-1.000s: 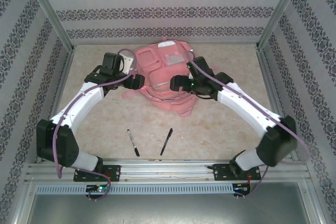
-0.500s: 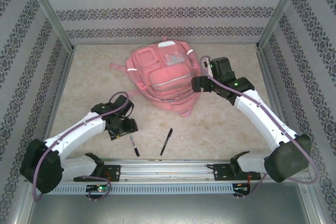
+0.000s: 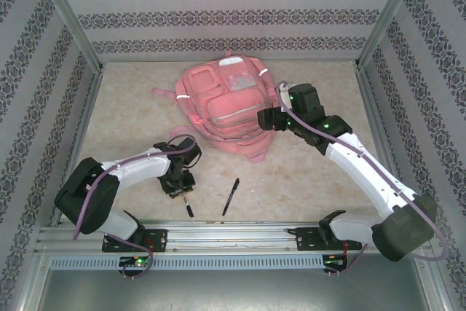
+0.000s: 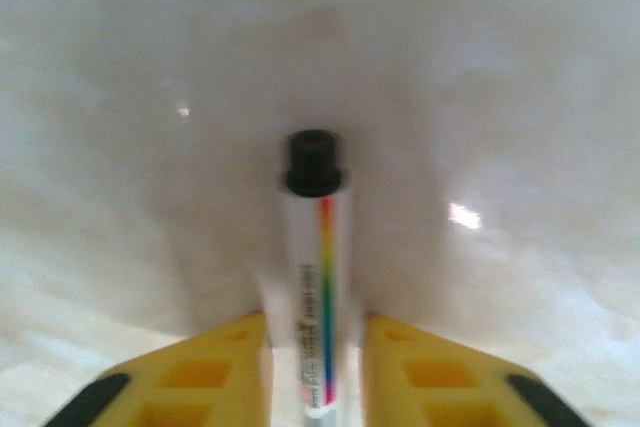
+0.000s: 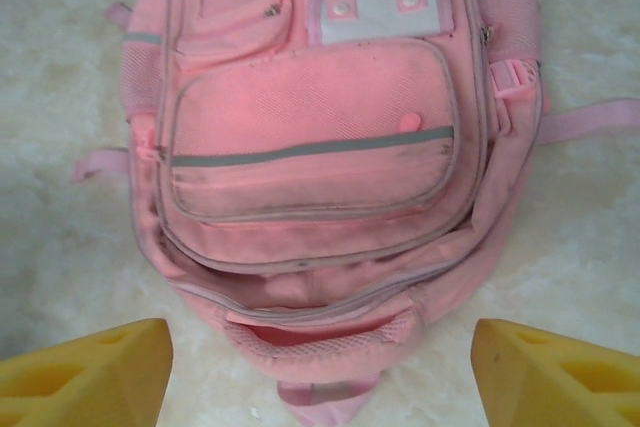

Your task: Pack the student bag

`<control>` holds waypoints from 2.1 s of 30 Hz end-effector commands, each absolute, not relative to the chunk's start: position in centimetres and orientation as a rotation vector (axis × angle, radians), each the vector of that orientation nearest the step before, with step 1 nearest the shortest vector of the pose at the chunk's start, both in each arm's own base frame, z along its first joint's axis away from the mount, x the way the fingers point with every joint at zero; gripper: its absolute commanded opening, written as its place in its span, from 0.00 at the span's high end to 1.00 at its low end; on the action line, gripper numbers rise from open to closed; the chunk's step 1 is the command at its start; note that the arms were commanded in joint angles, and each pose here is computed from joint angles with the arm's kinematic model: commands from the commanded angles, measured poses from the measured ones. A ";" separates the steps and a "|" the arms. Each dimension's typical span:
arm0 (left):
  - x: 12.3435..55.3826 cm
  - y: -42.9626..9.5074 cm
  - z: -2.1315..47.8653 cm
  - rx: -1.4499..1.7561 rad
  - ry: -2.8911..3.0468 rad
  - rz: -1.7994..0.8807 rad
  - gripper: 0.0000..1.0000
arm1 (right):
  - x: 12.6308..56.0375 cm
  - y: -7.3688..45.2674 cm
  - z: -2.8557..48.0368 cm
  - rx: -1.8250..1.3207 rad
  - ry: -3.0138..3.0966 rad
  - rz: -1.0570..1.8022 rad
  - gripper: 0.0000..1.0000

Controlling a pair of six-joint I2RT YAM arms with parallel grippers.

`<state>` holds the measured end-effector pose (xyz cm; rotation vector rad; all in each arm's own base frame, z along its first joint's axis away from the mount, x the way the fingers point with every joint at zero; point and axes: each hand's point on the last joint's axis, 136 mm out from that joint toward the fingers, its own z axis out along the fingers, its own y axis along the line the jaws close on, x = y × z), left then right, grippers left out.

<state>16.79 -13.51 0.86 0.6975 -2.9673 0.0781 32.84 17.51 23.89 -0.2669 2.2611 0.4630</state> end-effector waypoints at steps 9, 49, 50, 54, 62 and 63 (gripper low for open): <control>21.2 -17.2 6.4 0.574 -3.145 0.409 0.90 | 27.3 24.7 23.5 -0.327 2.293 1.041 0.21; 26.5 -28.3 19.2 0.239 -2.997 1.518 0.95 | 22.5 30.0 16.2 -0.601 2.407 1.369 0.51; 26.6 -28.5 19.4 0.238 -2.988 1.539 0.95 | 22.3 30.5 16.3 -0.616 2.398 1.386 0.55; 26.3 -29.4 20.5 0.162 -2.934 1.622 0.95 | 22.9 31.7 17.3 -0.601 2.359 1.470 0.87; 30.8 -27.0 25.6 -0.203 -3.280 1.604 0.55 | 28.9 24.7 18.4 -0.078 2.424 1.279 1.00; 31.6 -26.5 25.9 -0.374 -3.388 1.478 0.55 | 29.9 22.8 17.9 0.027 2.426 1.244 1.00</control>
